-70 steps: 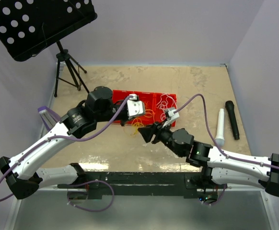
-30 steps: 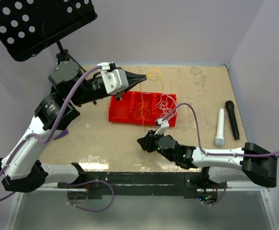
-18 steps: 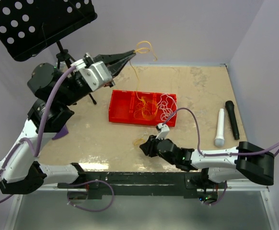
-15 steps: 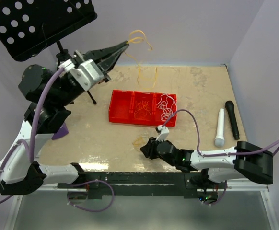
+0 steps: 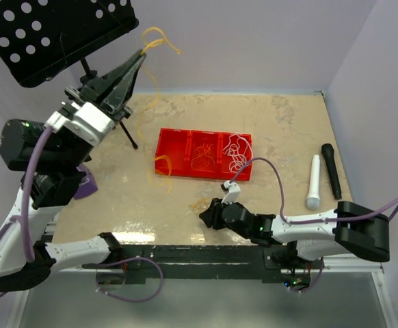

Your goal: Untangle the cables

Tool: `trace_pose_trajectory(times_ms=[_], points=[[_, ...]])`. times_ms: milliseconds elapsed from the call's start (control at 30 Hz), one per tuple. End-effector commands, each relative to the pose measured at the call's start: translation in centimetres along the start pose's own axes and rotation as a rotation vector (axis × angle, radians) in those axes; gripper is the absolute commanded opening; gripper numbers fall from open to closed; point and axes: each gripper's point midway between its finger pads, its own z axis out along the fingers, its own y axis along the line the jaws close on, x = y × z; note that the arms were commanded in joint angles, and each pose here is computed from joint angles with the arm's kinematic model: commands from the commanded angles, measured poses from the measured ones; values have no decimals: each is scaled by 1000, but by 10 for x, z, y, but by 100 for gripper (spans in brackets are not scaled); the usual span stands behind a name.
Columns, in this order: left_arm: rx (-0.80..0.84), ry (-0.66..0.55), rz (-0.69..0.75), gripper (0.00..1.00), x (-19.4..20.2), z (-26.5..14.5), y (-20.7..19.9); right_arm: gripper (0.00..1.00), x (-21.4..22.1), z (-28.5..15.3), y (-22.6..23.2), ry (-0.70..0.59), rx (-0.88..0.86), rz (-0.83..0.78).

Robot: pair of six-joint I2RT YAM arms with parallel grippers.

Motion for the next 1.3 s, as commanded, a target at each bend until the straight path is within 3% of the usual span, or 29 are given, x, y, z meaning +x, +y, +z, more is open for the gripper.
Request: trace_pose_trajectory(times_ms=[0,200,467,800,1267], points=[[16,183,10,0,68,-27,-32,34,-30,-11,25,-76,-45,45],[22,372,21,0,144,-67,-69,33,-49,-28,32,-114,-63,58],[26,492,46,0,222,-102,-93,33,-60,-39,33,-144,-71,94],[-81,418,29,0,236,-79,-61,32,-58,-34,33,-141,-58,88],[-86,543,59,0,294,-97,-59,32,-64,-43,30,-161,-59,115]])
